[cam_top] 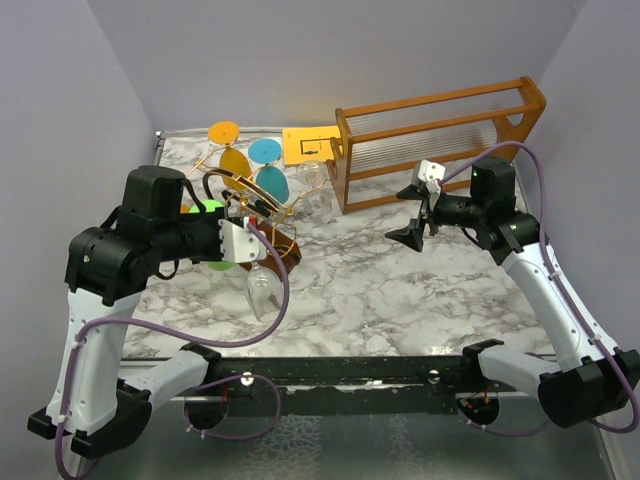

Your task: Place the wine glass upside down on the wine glass rack

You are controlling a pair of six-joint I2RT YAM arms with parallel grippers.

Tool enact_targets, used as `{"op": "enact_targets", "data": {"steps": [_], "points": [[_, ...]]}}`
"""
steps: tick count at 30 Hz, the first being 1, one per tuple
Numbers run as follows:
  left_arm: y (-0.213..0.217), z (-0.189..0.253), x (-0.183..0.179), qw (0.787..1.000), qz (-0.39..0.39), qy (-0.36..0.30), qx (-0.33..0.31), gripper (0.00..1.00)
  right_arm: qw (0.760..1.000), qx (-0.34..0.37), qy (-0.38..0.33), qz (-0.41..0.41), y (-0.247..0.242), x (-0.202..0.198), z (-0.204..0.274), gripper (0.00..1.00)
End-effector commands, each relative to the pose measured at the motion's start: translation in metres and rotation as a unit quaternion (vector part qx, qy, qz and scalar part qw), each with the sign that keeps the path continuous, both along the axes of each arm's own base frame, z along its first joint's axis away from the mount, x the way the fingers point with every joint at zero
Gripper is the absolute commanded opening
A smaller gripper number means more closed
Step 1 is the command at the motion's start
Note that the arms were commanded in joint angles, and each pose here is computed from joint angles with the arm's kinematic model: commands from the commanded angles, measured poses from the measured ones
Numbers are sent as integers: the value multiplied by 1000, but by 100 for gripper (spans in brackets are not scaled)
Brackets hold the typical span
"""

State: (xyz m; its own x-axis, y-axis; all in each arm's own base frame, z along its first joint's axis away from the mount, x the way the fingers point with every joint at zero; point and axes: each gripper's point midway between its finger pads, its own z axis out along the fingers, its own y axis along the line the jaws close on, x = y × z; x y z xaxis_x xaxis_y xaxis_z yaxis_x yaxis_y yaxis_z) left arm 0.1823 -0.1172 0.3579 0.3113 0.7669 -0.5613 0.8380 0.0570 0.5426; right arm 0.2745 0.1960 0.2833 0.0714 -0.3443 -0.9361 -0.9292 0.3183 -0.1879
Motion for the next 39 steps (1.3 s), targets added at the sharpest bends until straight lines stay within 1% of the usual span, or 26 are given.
{"op": "enact_targets", "data": {"steps": [1, 6, 10, 13, 22, 27, 39], "points": [[14, 2, -7, 1000, 9, -24, 14, 0, 1000, 8, -9, 18, 3, -5, 4, 96], [32, 0, -4, 998, 44, -38, 39, 0, 1000, 10, -6, 17, 3, -5, 3, 96], [51, -10, 3, 993, 78, -43, 83, 0, 1000, 11, -5, 16, 3, -6, 3, 96], [59, -15, 9, 989, 85, -48, 113, 0, 1000, 11, -6, 14, 3, -5, 4, 96], [48, -19, 43, 988, 90, -71, 101, 0, 1000, 9, -7, 11, 2, -4, 2, 96], [41, -19, 61, 986, 87, -89, 110, 0, 1000, 8, -6, 10, 2, -4, 1, 96], [7, -26, 74, 990, 22, -100, 96, 0, 1000, 4, -2, 7, 1, -1, -3, 97]]}}
